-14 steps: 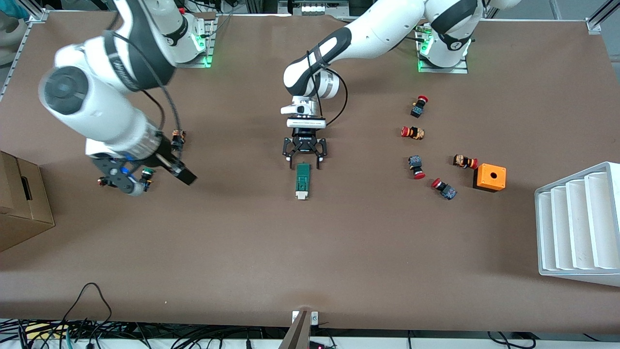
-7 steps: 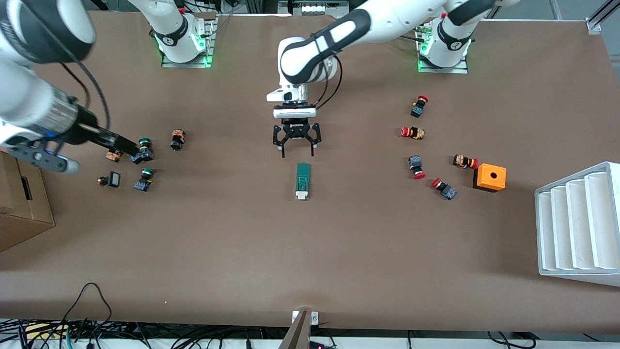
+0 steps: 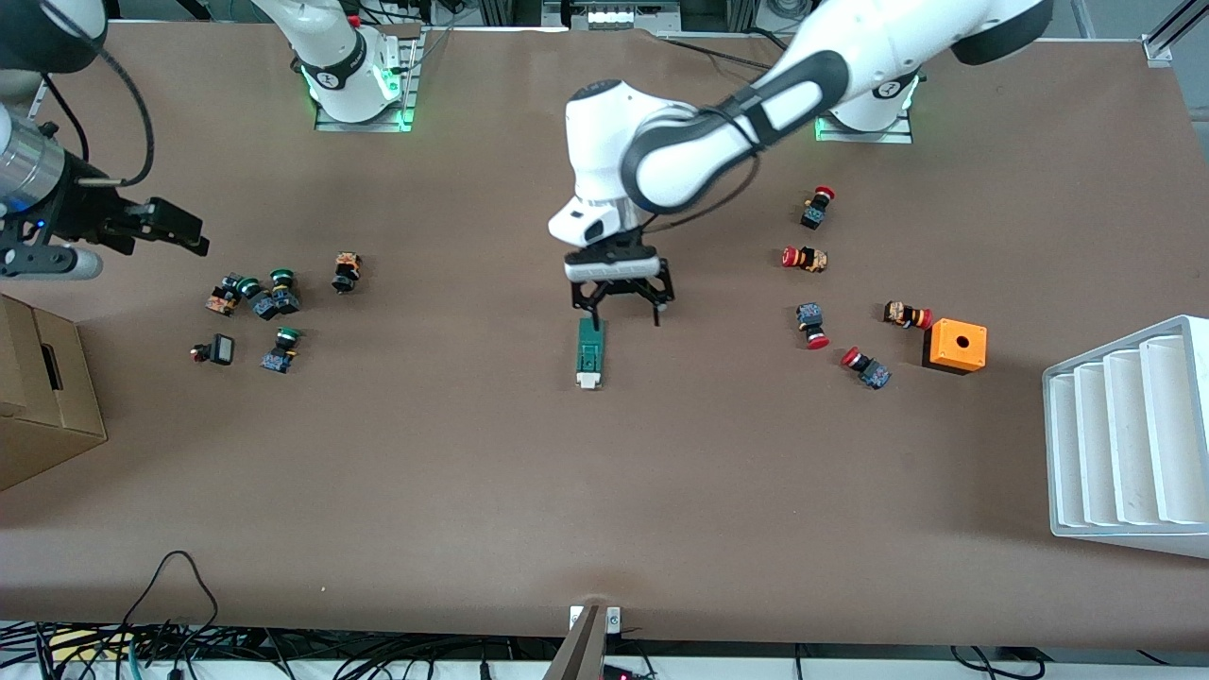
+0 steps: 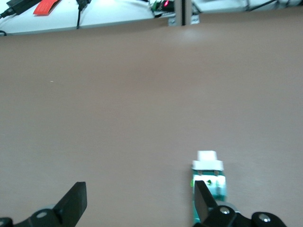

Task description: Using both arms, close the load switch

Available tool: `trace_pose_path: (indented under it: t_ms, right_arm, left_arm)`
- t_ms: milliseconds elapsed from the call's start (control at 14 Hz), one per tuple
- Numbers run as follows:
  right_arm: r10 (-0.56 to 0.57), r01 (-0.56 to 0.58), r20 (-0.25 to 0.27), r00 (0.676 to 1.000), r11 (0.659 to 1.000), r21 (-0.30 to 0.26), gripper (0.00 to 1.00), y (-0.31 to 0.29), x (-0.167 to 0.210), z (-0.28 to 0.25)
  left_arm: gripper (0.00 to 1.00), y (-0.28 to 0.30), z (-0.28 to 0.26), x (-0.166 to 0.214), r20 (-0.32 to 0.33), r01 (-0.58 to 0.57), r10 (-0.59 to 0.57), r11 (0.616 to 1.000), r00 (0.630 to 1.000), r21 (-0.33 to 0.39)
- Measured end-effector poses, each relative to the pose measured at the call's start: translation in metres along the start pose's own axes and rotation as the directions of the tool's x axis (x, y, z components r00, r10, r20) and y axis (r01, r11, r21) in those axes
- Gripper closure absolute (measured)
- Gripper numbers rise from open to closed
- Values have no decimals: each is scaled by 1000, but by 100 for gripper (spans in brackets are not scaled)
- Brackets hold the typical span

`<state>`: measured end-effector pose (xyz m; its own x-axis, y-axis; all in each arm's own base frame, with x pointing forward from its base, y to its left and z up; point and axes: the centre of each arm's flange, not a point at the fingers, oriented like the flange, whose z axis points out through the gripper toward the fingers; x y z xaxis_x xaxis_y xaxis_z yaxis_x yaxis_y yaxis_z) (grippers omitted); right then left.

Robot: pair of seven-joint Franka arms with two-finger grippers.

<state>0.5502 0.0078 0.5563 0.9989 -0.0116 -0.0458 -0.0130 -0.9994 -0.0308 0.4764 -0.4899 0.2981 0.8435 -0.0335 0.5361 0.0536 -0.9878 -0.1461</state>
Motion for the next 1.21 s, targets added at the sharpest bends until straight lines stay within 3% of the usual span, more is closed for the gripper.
trace_pose_path:
  t_ms: [214,357,571,786,929,1214]
  right_arm:
    - [-41,41,-14,999,999,-8,0,-16,-7,1]
    - [-68,68,-18,998,998,-15,0,-29,-7,1]
    - [-94,94,-19,995,995,-15,0,-16,-6,0]
    - [-102,101,-30,994,995,-15,0,-9,-5,-4]
    - [-107,106,-37,994,994,-16,0,-12,-5,-8]
    - [-110,109,-37,993,994,-20,0,-13,-6,-16]
  left_arm:
    - [0,-36,-6,69,163,-69,57,995,985,65]
    - [0,-62,-17,114,276,-131,108,989,955,67]
    - [0,-112,-20,157,435,-208,159,976,886,67]
    - [0,-179,-2,182,571,-213,139,975,809,65]
    - [0,-210,-5,200,626,-181,114,982,771,44]
    - [0,-240,-11,218,665,-154,122,988,737,-11]
